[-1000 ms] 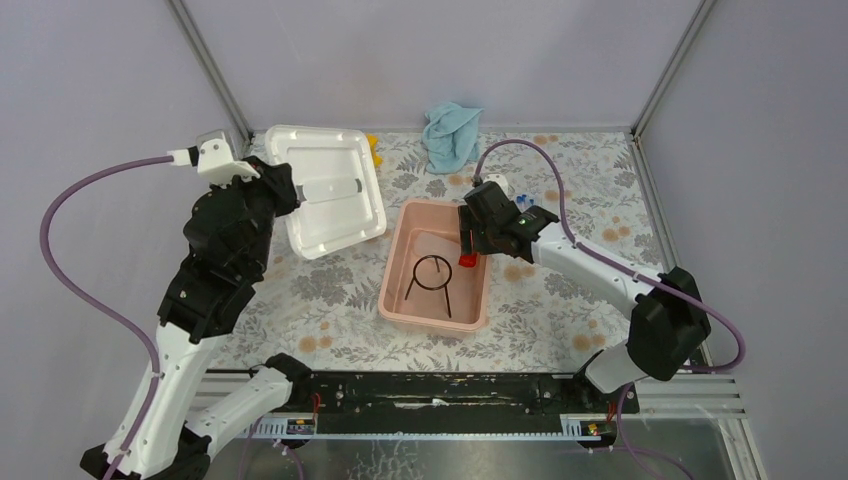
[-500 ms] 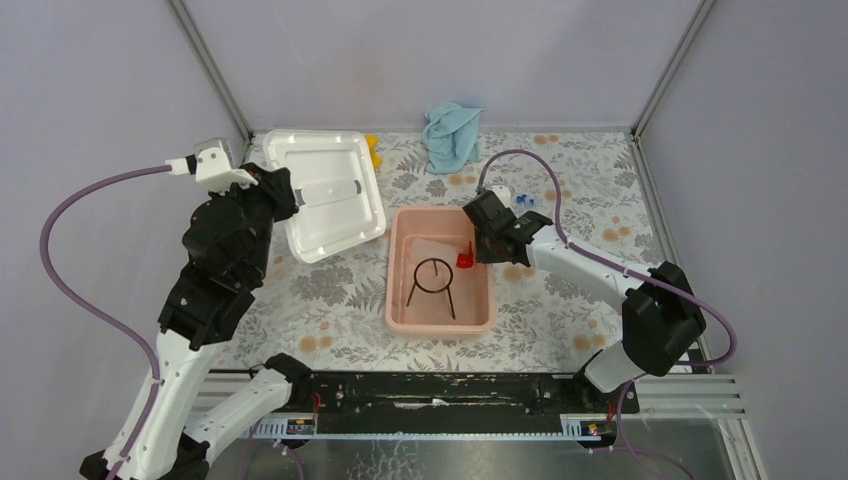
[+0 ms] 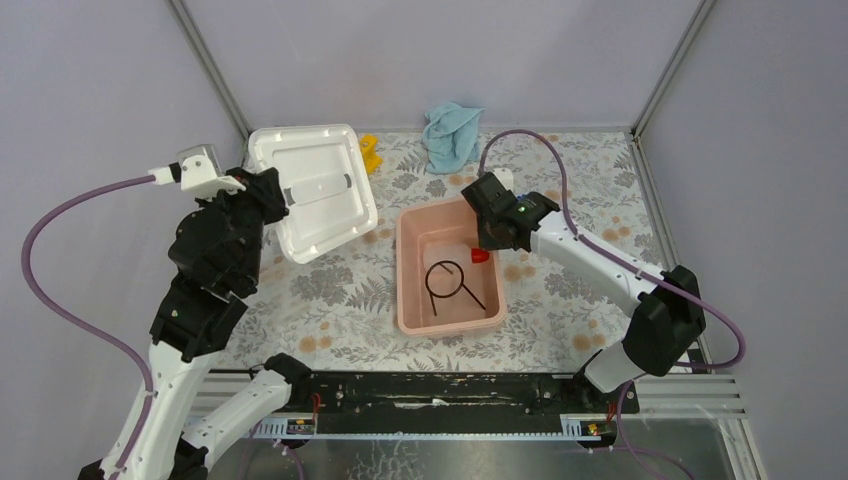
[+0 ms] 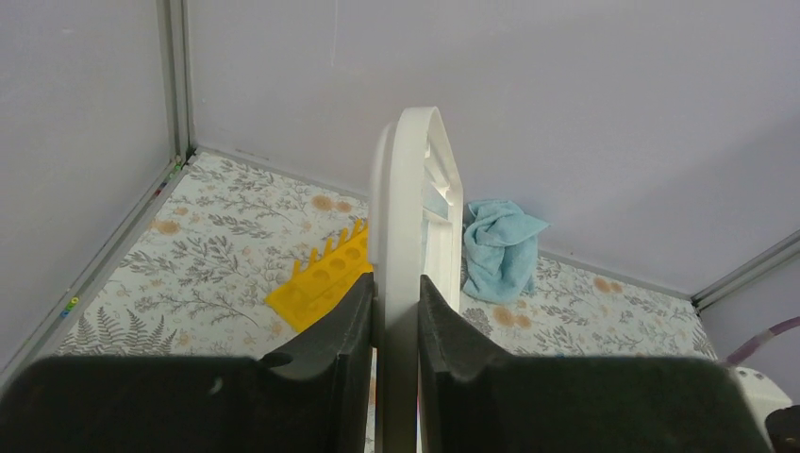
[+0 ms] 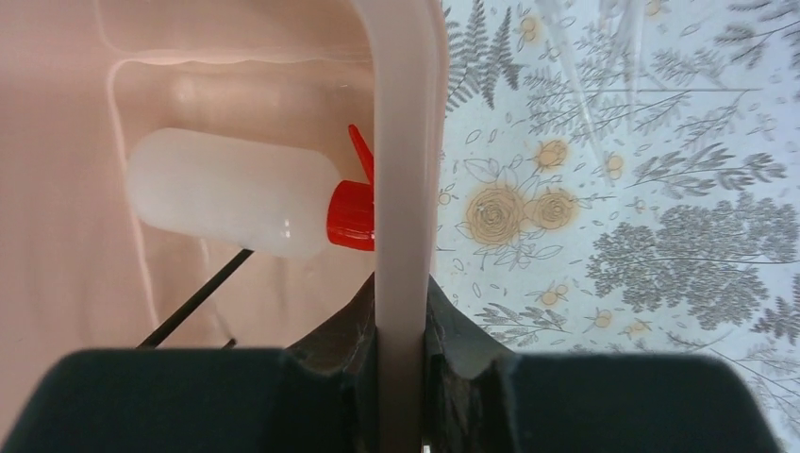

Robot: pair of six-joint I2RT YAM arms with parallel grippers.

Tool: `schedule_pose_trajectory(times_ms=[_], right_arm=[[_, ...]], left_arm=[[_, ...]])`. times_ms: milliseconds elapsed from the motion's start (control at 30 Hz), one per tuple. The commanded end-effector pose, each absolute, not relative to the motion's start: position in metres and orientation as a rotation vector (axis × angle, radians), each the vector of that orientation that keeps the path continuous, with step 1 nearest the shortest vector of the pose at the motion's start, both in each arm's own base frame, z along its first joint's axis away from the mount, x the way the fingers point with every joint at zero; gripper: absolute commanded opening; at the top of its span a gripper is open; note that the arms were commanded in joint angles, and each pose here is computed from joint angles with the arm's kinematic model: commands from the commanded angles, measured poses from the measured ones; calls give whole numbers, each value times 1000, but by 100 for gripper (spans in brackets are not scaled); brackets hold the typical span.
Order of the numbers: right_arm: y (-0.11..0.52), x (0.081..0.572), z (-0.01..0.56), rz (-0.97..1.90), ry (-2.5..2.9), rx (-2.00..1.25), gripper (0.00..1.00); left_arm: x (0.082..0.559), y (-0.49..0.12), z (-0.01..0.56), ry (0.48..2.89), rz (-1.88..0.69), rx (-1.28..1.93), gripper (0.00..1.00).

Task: Organize the chemistry lab equipment
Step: Pick up the storage box at the center of the board.

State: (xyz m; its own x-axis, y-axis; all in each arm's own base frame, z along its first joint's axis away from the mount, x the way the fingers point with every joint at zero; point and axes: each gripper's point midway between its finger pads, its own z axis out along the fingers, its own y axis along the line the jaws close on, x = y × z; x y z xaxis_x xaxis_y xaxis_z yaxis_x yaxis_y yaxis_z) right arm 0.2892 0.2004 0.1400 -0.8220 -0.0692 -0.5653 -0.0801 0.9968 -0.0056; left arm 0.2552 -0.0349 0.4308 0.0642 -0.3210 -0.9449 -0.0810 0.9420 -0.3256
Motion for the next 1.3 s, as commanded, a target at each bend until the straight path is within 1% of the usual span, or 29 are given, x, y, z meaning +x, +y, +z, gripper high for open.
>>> schedule_pose_trajectory(times_ms=[0, 333, 667, 933, 1267], right_arm=[[197, 311, 207, 51, 2390, -15, 0], [166, 334, 288, 93, 2256, 120, 0], [123, 352, 331, 82, 2165, 231, 0], [98, 352, 324, 83, 2162, 308, 0], [84, 332, 275, 205, 2223, 433, 0]], left_arm=[[255, -30, 457, 1397, -201, -354, 0], [256, -32, 451, 1415, -182, -324, 0], [257, -34, 443, 1435, -181, -306, 0], [263, -51, 440, 1471, -232, -242, 0], [279, -79, 435, 1536, -302, -157, 0]])
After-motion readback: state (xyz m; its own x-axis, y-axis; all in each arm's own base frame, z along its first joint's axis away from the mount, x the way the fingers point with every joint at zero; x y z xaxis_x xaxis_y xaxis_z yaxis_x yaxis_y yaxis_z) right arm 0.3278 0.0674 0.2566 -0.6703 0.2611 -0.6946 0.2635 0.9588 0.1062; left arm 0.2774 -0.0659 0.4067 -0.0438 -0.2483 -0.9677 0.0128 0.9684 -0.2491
